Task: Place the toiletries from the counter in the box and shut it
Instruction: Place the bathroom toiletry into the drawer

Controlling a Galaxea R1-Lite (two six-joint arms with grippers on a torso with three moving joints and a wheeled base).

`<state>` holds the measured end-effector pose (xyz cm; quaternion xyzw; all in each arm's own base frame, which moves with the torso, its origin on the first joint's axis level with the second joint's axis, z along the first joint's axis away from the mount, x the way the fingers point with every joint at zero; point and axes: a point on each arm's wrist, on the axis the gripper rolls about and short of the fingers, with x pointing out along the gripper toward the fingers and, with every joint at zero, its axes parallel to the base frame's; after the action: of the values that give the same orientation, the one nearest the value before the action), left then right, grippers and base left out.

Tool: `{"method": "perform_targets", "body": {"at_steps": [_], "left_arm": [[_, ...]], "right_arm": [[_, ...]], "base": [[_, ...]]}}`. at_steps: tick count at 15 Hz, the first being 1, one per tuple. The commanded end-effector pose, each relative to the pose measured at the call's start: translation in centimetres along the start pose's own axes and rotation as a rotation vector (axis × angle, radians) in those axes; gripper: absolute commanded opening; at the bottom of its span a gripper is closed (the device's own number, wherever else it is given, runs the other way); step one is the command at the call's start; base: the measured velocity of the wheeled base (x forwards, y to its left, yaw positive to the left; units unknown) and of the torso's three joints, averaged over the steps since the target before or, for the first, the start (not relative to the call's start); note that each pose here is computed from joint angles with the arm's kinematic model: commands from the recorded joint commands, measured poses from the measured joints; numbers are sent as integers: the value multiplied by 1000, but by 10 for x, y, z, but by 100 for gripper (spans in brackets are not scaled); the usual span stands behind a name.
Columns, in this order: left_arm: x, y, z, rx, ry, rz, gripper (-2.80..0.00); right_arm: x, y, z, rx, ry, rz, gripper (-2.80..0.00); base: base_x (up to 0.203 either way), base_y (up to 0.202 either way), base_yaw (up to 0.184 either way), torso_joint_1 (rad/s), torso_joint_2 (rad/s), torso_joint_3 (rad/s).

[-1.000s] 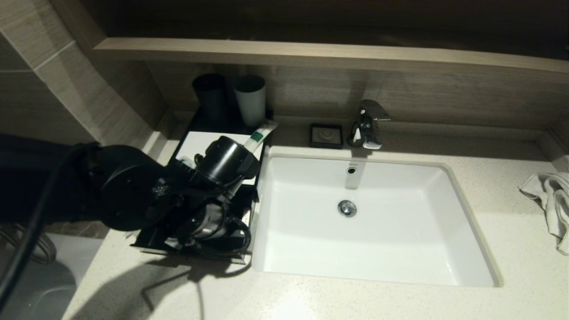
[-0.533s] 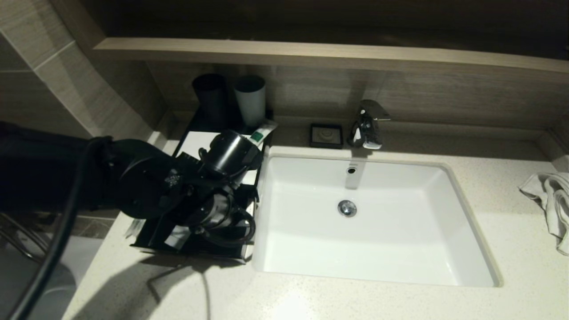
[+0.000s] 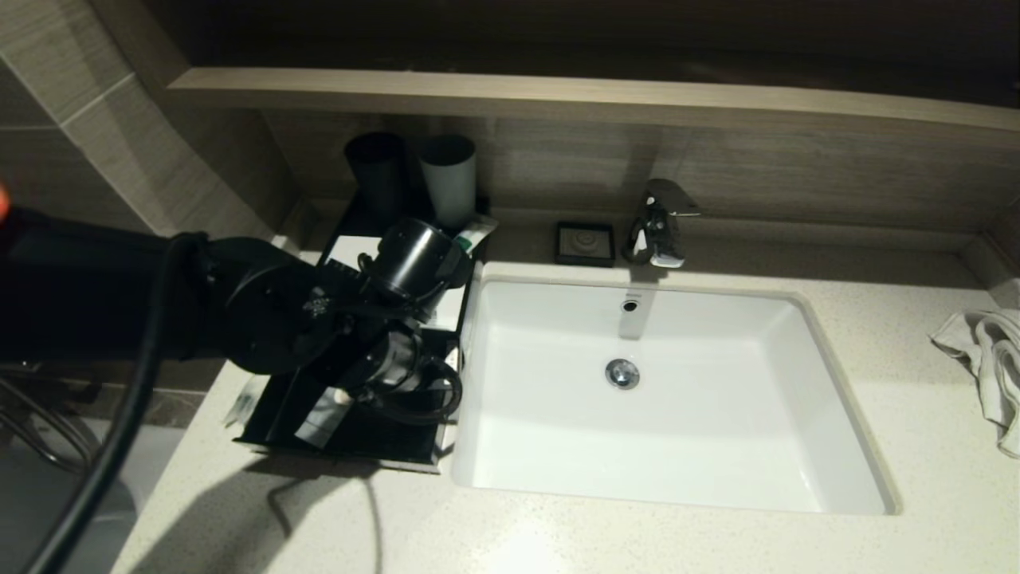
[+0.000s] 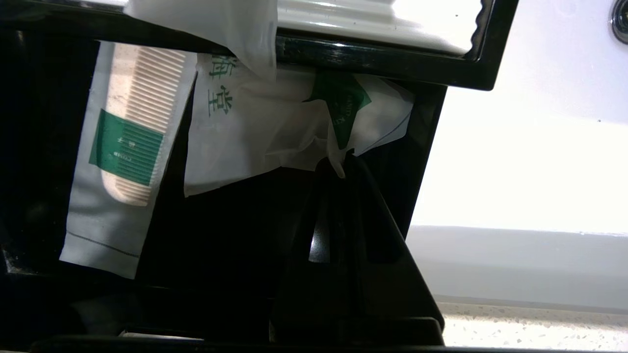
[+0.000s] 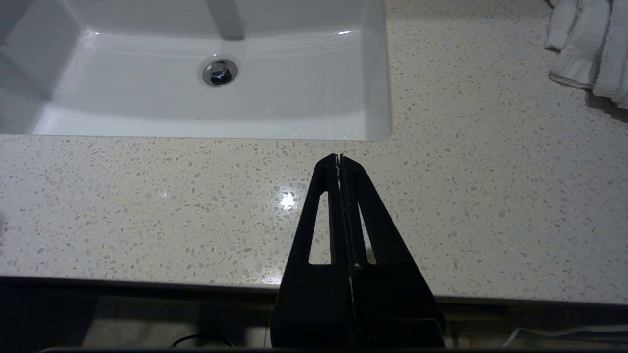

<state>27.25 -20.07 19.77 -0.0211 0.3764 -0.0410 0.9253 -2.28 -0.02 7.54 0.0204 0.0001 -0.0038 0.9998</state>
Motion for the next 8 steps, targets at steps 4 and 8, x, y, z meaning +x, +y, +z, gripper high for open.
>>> {"method": "perform_targets", "body": {"at_steps": [4,8], "left_arm": [[1,0,1,-15,0,4,-280],[4,-2,1,-14,3,4,-280]], "right_arm": [[0,0,0,1,0,0,-280],[0,0,0,1,0,0,-280]], "base": [[0,0,0,0,0,0],[0,0,0,0,0,0]]}}
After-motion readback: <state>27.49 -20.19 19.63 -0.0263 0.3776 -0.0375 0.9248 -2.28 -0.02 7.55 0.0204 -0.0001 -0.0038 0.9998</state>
